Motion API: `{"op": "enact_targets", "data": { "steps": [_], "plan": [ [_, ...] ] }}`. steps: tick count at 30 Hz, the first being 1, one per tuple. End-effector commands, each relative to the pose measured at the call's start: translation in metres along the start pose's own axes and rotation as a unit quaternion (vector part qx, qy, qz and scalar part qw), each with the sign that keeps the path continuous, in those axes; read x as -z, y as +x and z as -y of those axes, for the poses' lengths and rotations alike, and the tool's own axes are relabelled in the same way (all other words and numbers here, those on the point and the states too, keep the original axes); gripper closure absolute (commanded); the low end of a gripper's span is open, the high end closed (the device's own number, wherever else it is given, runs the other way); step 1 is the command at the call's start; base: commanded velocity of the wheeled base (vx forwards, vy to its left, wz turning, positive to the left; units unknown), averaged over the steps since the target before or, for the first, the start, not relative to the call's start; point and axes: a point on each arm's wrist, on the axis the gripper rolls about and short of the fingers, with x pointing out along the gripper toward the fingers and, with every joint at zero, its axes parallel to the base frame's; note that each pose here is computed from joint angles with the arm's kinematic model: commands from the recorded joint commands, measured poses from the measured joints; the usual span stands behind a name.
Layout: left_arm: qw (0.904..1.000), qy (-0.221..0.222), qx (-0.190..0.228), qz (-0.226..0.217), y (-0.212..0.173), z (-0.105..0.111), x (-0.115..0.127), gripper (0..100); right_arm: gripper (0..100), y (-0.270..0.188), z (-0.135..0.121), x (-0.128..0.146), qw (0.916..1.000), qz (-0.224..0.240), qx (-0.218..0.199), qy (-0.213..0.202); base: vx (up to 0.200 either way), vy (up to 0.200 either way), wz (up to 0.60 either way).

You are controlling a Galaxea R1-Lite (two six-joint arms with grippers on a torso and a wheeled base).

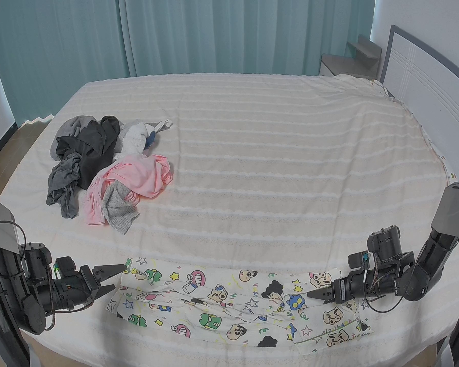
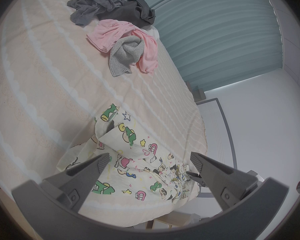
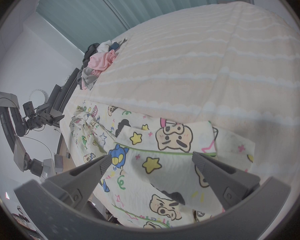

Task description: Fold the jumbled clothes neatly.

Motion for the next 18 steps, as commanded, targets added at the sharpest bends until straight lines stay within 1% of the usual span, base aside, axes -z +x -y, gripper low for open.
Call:
{"op": "enact_targets", "data": {
  "steps": [1, 7, 8, 9, 10, 11, 12, 13, 14, 16, 18],
  "plan": [
    [1.0, -0.001, -0.001, 0.0, -0.002, 0.0, 0.002, 0, 0, 0.004, 0.003, 0.011, 0.9996, -0.024, 0.004, 0.014, 0.0, 0.0, 0.0],
    [1.0, -0.001, 0.0, 0.001, -0.003, 0.0, 0.002, 0, 0, -0.001, 0.0, 0.01, 0.9998, -0.015, 0.004, 0.012, 0.0, 0.0, 0.0],
    [1.0, 0.001, 0.0, 0.002, -0.003, 0.001, 0.002, 0, 0, -0.014, -0.002, 0.002, 0.9998, 0.021, 0.003, 0.007, 0.0, 0.0, 0.0],
    [1.0, 0.002, 0.001, 0.004, -0.004, 0.001, 0.001, 0, 0, -0.023, -0.002, -0.001, 0.9992, 0.04, 0.005, 0.009, 0.0, 0.0, 0.0],
    [1.0, 0.003, 0.001, 0.005, -0.004, 0.002, 0.001, 0, 0, -0.026, -0.003, -0.002, 0.9989, 0.045, 0.005, 0.009, 0.0, 0.0, 0.0],
    [1.0, 0.007, 0.003, 0.006, -0.004, 0.003, 0.001, 0, 0, -0.041, -0.007, -0.005, 0.9972, 0.074, 0.002, 0.014, 0.0, 0.0, 0.0],
    [0.9999, 0.012, 0.003, 0.01, -0.005, 0.004, 0.0, 0, 0, -0.053, -0.011, -0.005, 0.9957, 0.091, 0.001, 0.018, 0.0, 0.0, 0.0],
    [0.9995, 0.025, 0.005, 0.017, -0.007, 0.007, -0.001, 0, 0, -0.069, -0.016, -0.004, 0.9928, 0.118, 0.007, 0.019, 0.0, 0.0, 0.0],
    [0.9991, 0.037, 0.006, 0.021, -0.008, 0.009, -0.002, 0, 0, -0.076, -0.019, -0.003, 0.9912, 0.13, 0.011, 0.018, 0.0, 0.0, 0.0],
    [0.9957, 0.084, 0.001, 0.039, -0.011, 0.013, -0.004, 0, 0, -0.102, -0.026, 0.001, 0.9831, 0.18, 0.03, 0.014, 0.0, 0.0, 0.0],
    [0.9915, 0.119, -0.01, 0.051, -0.012, 0.015, -0.006, 0, 0, -0.12, -0.029, 0.007, 0.9762, 0.212, 0.042, 0.012, 0.0, 0.0, 0.0]
  ]
}}
